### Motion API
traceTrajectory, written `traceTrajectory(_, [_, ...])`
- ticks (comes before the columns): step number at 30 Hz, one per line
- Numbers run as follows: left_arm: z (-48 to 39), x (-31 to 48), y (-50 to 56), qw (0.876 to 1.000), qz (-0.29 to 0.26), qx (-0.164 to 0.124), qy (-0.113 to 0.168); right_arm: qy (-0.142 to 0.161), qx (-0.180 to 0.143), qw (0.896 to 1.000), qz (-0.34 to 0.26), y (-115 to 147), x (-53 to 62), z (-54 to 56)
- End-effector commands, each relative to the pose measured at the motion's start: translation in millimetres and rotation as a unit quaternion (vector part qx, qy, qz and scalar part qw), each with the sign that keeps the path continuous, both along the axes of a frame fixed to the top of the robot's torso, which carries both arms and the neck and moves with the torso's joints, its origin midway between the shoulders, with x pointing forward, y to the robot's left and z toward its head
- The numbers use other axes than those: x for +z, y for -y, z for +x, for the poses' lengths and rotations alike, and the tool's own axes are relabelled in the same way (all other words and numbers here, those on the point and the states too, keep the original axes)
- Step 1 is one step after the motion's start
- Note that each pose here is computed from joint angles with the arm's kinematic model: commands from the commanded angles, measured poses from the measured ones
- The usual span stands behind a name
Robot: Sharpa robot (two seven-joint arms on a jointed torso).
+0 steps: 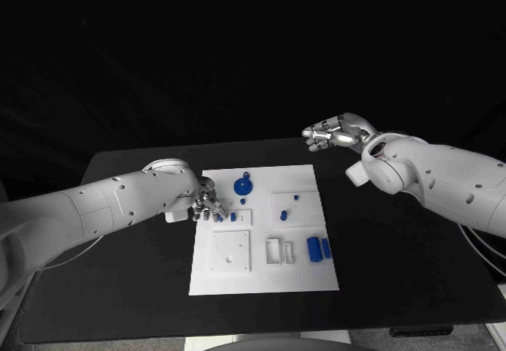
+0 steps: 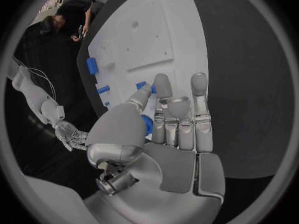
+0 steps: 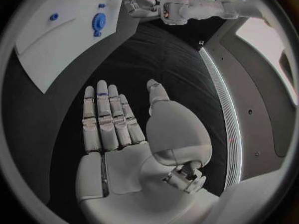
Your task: Assemble the parts on the task board
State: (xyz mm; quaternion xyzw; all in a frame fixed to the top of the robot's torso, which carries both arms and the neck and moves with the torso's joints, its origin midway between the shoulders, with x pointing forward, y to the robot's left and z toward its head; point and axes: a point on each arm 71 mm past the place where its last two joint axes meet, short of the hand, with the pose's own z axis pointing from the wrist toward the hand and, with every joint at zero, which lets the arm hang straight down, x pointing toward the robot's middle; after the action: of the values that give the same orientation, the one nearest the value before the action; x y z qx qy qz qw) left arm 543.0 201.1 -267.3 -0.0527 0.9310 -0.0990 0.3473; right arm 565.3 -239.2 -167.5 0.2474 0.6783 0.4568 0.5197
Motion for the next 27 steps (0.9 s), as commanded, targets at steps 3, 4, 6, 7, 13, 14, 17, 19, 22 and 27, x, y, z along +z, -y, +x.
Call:
traceTrajectory(3, [-1.5, -3.9, -0.3, 1.000, 0.004, 0.001, -0.002, 0.000, 0.009, 1.000, 0.000, -1.7, -0.1, -0.5])
traceTrajectory(4, [-1.4, -4.0, -0.8, 1.000, 0.005, 0.002, -0.002, 0.000, 0.009, 1.000, 0.000, -1.6, -0.1, -0.5])
traceTrajectory(6, [-1.3, -4.1, -1.8, 1.000, 0.006, 0.003, -0.003, 0.000, 0.009, 1.000, 0.000, -1.6, -0.1, -0.5])
traceTrajectory(7, [-1.3, -4.1, -2.2, 1.000, 0.007, 0.003, -0.003, 0.000, 0.009, 1.000, 0.000, -1.6, -0.1, -0.5])
traceTrajectory(13, [-1.4, -4.5, -4.1, 1.000, 0.010, 0.005, -0.006, 0.000, 0.009, 1.000, 0.000, -1.4, -0.1, -0.6])
traceTrajectory(14, [-1.5, -4.6, -4.5, 1.000, 0.011, 0.005, -0.007, 0.000, 0.008, 1.000, 0.000, -1.4, -0.1, -0.6])
traceTrajectory(17, [-1.6, -4.8, -5.9, 1.000, 0.015, 0.006, -0.009, 0.000, 0.008, 1.000, 0.000, -1.3, -0.1, -0.6])
traceTrajectory(19, [-1.7, -5.0, -7.1, 1.000, 0.017, 0.007, -0.011, 0.000, 0.008, 1.000, 0.000, -1.3, -0.1, -0.6])
traceTrajectory(22, [-1.7, -5.2, -8.1, 1.000, 0.019, 0.008, -0.012, 0.000, 0.008, 1.000, 0.000, -1.1, -0.1, -0.6])
traceTrajectory(27, [-1.6, -5.0, -7.6, 1.000, 0.018, 0.008, -0.010, 0.000, 0.008, 1.000, 0.000, -1.5, -0.1, -0.7])
